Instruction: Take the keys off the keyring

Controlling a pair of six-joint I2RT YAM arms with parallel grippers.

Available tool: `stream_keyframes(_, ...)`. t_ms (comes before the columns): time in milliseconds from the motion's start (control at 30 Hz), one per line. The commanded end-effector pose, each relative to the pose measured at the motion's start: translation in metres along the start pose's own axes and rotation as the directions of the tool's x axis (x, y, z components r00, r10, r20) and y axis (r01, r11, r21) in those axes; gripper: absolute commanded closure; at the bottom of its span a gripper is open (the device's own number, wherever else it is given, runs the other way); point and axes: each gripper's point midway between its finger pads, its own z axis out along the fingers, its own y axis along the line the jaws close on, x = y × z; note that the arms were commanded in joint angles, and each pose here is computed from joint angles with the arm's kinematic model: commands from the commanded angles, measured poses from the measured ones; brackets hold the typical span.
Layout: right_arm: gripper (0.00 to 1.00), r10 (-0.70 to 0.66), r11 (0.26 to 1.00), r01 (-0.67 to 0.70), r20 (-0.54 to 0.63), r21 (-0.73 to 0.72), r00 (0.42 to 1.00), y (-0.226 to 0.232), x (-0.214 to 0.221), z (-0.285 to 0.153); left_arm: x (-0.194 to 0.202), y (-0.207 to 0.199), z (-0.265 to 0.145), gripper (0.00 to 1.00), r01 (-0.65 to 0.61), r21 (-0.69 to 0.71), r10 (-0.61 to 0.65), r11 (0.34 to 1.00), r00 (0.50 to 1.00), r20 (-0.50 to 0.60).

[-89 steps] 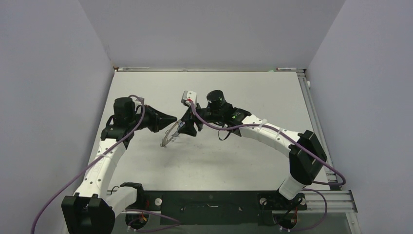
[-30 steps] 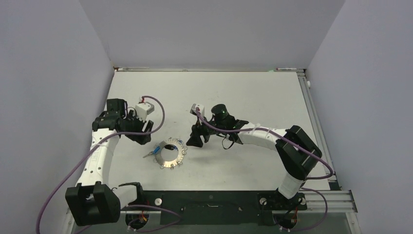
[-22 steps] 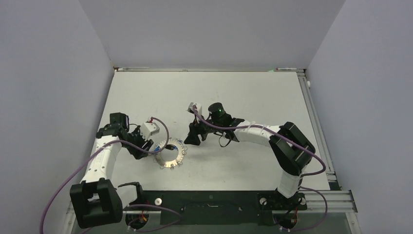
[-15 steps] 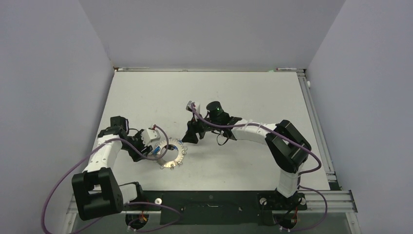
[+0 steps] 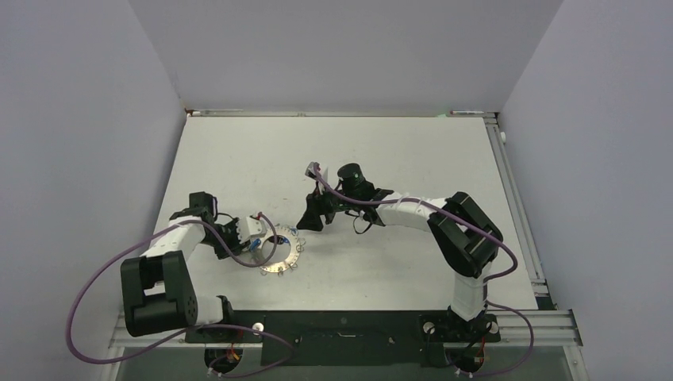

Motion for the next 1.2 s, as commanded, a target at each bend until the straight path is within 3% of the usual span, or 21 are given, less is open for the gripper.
stream_keyframes(0, 0.43, -0.052, 0.997, 0.055, 0.071, -0.044, 0.996, 0.006, -0.028, 0.007, -0.015, 0.007, -0.001, 0.83, -0.104, -0.033, 0.104, 0.994, 0.994, 0.013)
stream_keyframes(100, 0.42, -0.061, 0.996, 0.066, 0.078, -0.057, 0.995, 0.009, -0.030, 0.012, -0.033, 0.002, -0.012, 1.00, -0.132, -0.025, 0.133, 0.991, 0.990, 0.035)
stream_keyframes(300, 0.42, -0.063, 0.994, 0.071, 0.086, -0.087, 0.994, 0.014, -0.030, 0.029, -0.070, -0.004, -0.025, 1.00, -0.223, -0.089, 0.231, 0.971, 0.969, 0.084)
stream_keyframes(600, 0.41, -0.024, 0.991, 0.034, 0.080, -0.131, 0.996, 0.020, -0.023, 0.045, -0.090, -0.008, -0.036, 1.00, -0.193, -0.092, 0.204, 0.977, 0.970, 0.133)
stream_keyframes(633, 0.41, -0.021, 0.990, 0.032, 0.082, -0.135, 0.996, 0.021, -0.024, 0.045, -0.087, -0.008, -0.037, 0.98, -0.176, -0.081, 0.186, 0.981, 0.975, 0.124)
stream_keyframes(733, 0.41, -0.027, 0.991, 0.037, 0.087, -0.126, 0.996, 0.020, -0.025, 0.044, -0.066, -0.002, -0.042, 0.60, -0.118, -0.059, 0.124, 0.991, 0.985, 0.120)
stream_keyframes(900, 0.41, -0.017, 0.993, 0.026, 0.087, -0.114, 0.996, 0.019, -0.024, 0.041, -0.036, 0.010, -0.028, 0.36, -0.067, -0.070, 0.072, 0.995, 0.995, 0.070)
stream_keyframes(1167, 0.40, -0.012, 0.995, 0.022, 0.108, -0.093, 0.994, 0.008, -0.031, 0.031, -0.020, 0.007, 0.004, 0.32, -0.136, -0.123, 0.142, 0.983, 0.989, 0.040)
